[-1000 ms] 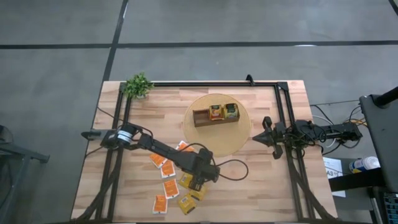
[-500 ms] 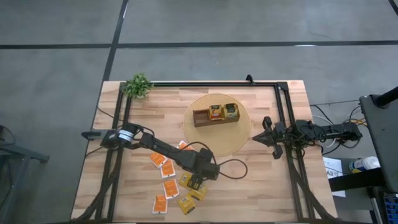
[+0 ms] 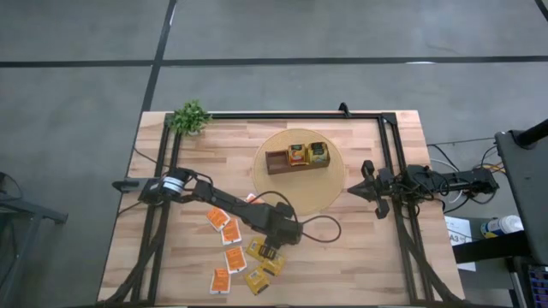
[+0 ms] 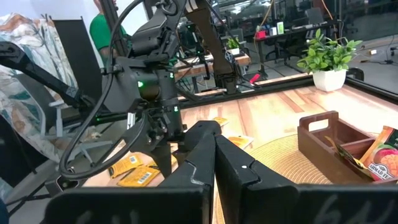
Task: Pick & Place Tea
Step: Put the orange tea bag into the middle section of the wooden organizer
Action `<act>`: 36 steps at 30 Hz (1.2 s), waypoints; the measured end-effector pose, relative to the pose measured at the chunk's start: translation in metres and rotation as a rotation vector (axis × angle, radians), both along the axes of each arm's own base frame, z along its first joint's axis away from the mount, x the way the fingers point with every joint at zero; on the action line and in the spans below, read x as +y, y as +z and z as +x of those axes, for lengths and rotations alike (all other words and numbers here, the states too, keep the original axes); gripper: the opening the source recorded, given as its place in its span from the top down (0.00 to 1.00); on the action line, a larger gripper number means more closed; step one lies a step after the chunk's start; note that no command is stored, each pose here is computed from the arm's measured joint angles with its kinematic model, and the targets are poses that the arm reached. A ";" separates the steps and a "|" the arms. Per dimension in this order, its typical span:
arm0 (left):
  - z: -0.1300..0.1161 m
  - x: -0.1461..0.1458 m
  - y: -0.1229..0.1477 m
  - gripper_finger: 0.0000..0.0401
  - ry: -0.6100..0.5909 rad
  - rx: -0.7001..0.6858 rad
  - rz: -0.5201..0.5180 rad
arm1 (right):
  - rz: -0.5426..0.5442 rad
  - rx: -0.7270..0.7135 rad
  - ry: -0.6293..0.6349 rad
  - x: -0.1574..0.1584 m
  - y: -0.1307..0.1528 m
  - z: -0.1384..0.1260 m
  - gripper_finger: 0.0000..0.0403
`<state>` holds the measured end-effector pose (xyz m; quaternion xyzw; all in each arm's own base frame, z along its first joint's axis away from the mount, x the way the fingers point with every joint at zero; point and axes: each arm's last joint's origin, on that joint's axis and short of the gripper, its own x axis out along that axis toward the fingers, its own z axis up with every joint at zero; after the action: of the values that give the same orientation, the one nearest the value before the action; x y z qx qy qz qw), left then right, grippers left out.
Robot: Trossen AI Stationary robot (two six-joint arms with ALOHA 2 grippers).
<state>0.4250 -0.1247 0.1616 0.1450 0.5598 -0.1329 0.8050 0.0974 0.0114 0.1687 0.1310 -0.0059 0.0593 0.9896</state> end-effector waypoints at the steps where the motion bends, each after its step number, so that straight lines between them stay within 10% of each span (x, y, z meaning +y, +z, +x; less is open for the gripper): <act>1: 0.000 0.000 -0.001 0.61 0.001 -0.001 0.000 | 0.000 0.000 0.000 0.000 0.000 0.000 0.98; 8: 0.001 0.004 0.000 0.88 0.009 0.001 -0.003 | 0.000 0.000 0.000 0.000 0.000 0.000 0.98; 20: -0.002 0.029 0.056 0.99 0.025 0.054 0.001 | 0.000 0.000 0.000 0.000 0.000 0.000 0.98; 36: 0.004 0.147 0.180 1.00 0.113 -0.131 -0.449 | 0.000 0.000 0.000 0.000 0.000 0.000 0.98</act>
<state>0.4293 0.0221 0.3411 -0.0607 0.4699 -0.1990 0.8579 0.0974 0.0114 0.1687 0.1310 -0.0058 0.0590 0.9896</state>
